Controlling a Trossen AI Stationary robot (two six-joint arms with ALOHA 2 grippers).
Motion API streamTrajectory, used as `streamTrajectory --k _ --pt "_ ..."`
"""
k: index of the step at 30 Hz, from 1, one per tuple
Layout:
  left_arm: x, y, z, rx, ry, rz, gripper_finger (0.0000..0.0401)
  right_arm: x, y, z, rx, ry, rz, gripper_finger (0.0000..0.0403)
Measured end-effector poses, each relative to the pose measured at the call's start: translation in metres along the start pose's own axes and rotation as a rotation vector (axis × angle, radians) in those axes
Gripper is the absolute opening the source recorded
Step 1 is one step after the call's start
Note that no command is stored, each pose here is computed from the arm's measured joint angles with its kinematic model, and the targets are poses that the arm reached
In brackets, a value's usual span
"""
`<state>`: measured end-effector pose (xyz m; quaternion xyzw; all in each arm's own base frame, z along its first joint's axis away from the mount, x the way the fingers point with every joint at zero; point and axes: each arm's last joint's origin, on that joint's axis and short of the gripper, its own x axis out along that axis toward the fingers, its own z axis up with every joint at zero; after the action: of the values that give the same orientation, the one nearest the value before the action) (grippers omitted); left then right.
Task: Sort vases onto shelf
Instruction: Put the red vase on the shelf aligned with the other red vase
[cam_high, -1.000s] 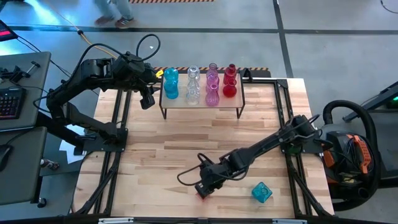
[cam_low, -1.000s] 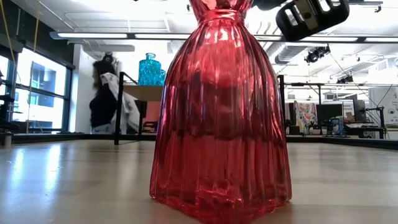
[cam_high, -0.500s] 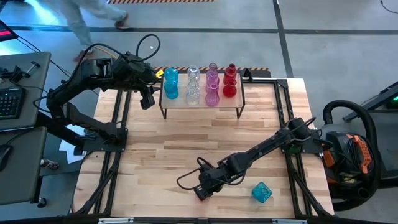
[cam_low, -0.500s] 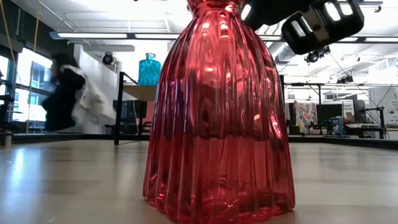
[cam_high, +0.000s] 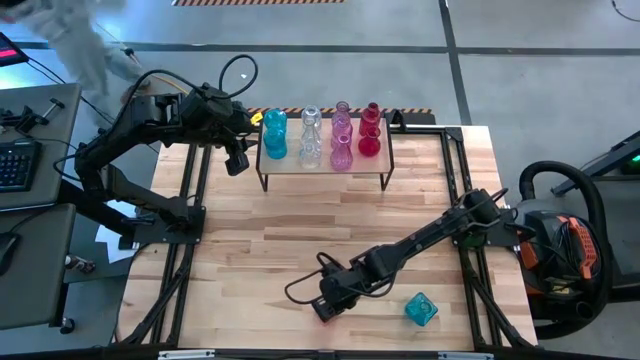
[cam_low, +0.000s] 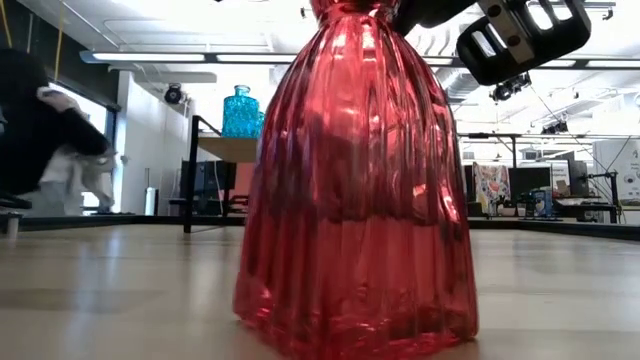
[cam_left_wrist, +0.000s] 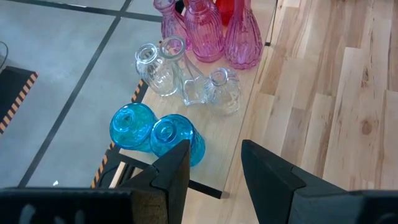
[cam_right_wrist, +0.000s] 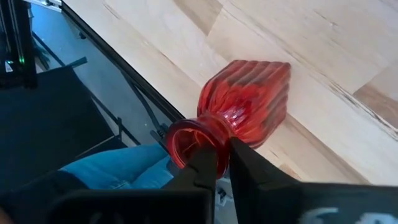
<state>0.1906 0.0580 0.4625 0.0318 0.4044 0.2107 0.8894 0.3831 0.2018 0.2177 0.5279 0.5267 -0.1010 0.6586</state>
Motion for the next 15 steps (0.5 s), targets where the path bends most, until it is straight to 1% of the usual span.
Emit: streamTrajectory --k 8,12,15 --pt "0.000 0.000 0.000 0.000 0.000 0.000 0.0136 -0.005 -0.001 -0.001 0.026 0.003 -0.019 0.0003" --pt "0.000 0.000 0.000 0.000 0.000 0.000 0.0136 -0.015 -0.003 -0.002 0.046 -0.005 -0.061 0.0002" --pt "0.000 0.000 0.000 0.000 0.000 0.000 0.0136 -0.028 0.002 -0.002 0.053 -0.007 -0.095 0.0002"
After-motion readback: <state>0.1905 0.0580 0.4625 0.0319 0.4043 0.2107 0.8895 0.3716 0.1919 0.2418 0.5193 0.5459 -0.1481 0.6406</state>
